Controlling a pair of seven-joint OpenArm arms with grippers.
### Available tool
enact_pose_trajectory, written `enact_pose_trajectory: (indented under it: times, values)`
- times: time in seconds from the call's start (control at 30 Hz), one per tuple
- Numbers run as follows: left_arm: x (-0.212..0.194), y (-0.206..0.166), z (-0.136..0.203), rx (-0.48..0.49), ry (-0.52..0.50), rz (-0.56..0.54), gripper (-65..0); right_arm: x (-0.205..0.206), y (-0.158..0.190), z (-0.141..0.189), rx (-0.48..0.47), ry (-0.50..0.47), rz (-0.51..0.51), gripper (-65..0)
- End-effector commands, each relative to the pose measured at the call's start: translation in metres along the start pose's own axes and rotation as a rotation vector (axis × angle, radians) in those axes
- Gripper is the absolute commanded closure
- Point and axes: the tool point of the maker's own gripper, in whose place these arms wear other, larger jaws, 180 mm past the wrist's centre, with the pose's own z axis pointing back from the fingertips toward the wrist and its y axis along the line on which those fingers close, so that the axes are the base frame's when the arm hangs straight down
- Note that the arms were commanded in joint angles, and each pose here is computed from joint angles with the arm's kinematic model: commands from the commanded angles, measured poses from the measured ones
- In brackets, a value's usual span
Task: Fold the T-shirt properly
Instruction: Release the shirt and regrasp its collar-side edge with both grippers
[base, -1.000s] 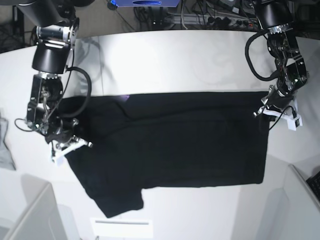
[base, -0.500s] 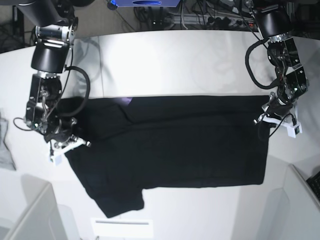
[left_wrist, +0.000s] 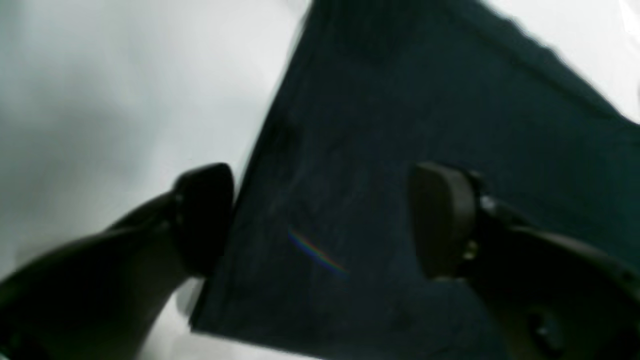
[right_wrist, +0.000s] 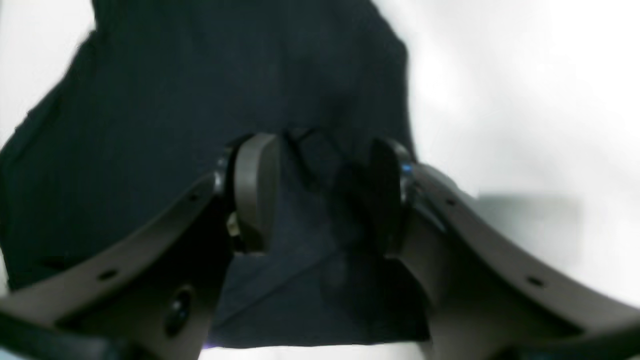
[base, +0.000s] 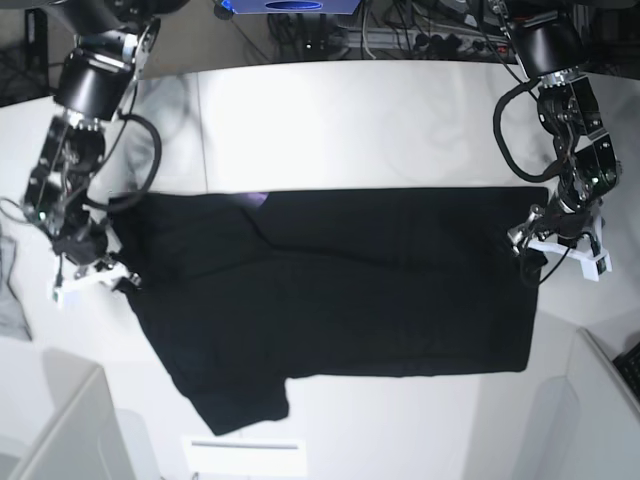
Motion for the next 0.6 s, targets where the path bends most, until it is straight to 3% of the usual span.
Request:
enact_pose_trajectory:
  times: [0.0,0.2,0.3,0.43,0.57]
  values:
    - [0.021,-0.005,0.008,-0.016,-0.073,-0.021,-57.1,0.016,0.007,0.009,0.010,-0.072,-0.015,-28.2]
    - [0.014,0.023,0.052,0.039,-0.164,0.035,-58.6,-0.025,-0.024,0.045,-0.099,-0.121,-0.272,-29.0]
    - [-0.005,0.034,0.069,0.032,-0.156,0.012,-57.9,-0.049,-0.045,0.053,-0.144,-0.122,-0.396,-29.6]
    - [-0.032,0.052,0.083,0.044,-0.116,-0.004,-57.9,-0.073,-0.061,0.053,-0.181,-0.096,-0.489,-36.6]
    - [-0.039,0.064,0.089,0.072,-0.106,0.004,-57.9,-0.092,-0.063,0.039,-0.179,-0.033,-0.513,-37.4]
